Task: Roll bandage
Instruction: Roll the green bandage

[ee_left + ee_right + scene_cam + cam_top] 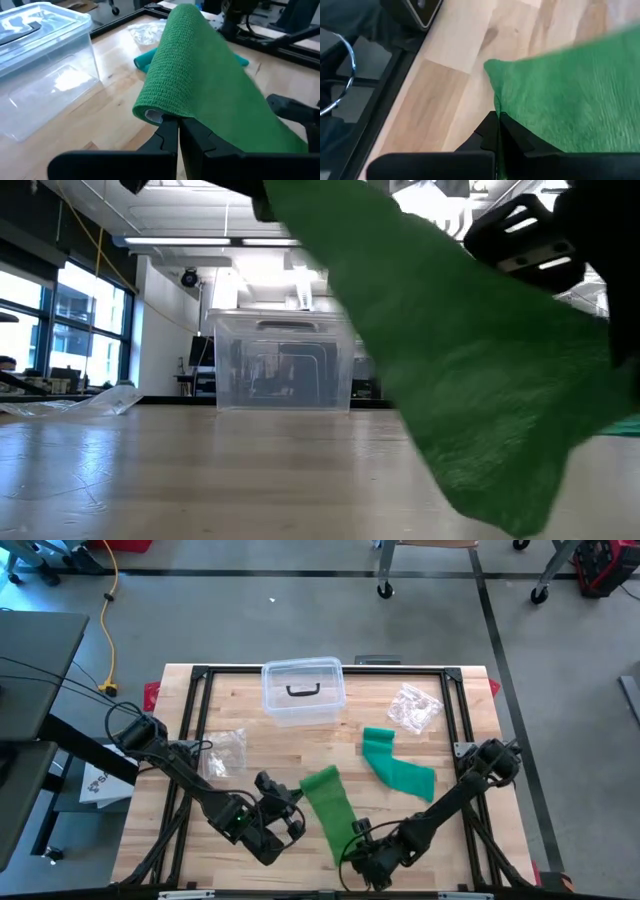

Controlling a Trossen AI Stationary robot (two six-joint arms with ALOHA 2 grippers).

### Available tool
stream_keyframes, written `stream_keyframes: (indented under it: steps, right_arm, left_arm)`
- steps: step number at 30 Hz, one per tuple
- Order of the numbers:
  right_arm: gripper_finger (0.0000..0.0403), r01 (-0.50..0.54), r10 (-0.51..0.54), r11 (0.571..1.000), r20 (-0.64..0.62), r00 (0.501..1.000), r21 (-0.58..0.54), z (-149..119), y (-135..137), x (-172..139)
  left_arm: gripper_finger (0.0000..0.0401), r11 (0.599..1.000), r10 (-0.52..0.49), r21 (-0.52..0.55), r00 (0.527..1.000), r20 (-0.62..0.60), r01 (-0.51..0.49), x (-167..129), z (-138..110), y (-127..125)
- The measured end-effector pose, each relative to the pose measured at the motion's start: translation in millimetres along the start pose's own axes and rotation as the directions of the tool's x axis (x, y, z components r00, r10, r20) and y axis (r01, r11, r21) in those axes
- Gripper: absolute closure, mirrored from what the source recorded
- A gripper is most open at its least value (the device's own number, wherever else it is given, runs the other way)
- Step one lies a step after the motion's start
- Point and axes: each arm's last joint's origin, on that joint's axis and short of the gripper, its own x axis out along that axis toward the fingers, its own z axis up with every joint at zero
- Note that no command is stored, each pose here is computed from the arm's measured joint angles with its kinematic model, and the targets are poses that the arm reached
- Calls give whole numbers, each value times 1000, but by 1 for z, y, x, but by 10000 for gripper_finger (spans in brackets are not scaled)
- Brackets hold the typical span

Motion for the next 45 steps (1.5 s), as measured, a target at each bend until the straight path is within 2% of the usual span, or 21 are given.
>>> stream_keyframes:
  steps: [8, 14, 22, 27, 31, 35, 37, 41, 45]
  right_arm:
    - [403, 88, -88, 996, -13, 996, -35, -4, -1, -1]
    - [394, 215, -216, 976, -17, 976, -38, -4, -13, 0]
    - [327, 366, -368, 930, -83, 926, -36, -4, -50, 4]
    - [277, 444, -446, 894, -178, 877, -54, -12, -62, -3]
    - [237, 459, -457, 888, -200, 867, -39, -13, -61, -25]
    - [205, 469, -466, 883, -162, 870, -17, -11, -52, -62]
    - [199, 483, -481, 875, -105, 870, -7, -10, -43, -85]
    - [197, 496, -494, 868, 94, 864, 5, -10, -19, -138]
    - [197, 435, -427, 899, 297, 854, 43, -4, -2, -177]
  left_arm:
    - [401, 994, -79, -74, 997, 4, 79, -21, 20, 7]
    - [401, 978, -177, -105, 984, 39, 180, -40, 31, 3]
    - [401, 936, -331, -85, 936, 122, 342, -57, 44, -15]
    - [401, 927, -358, -71, 924, 132, 370, -65, 43, -18]
    - [401, 925, -360, -83, 925, 124, 371, -68, 40, -17]
    - [401, 927, -352, -92, 929, 117, 363, -66, 39, -17]
    - [401, 929, -347, -93, 931, 111, 357, -65, 39, -16]
    - [401, 931, -339, -108, 935, 100, 349, -65, 37, -15]
    - [401, 928, -338, -135, 937, 82, 347, -60, 36, -15]
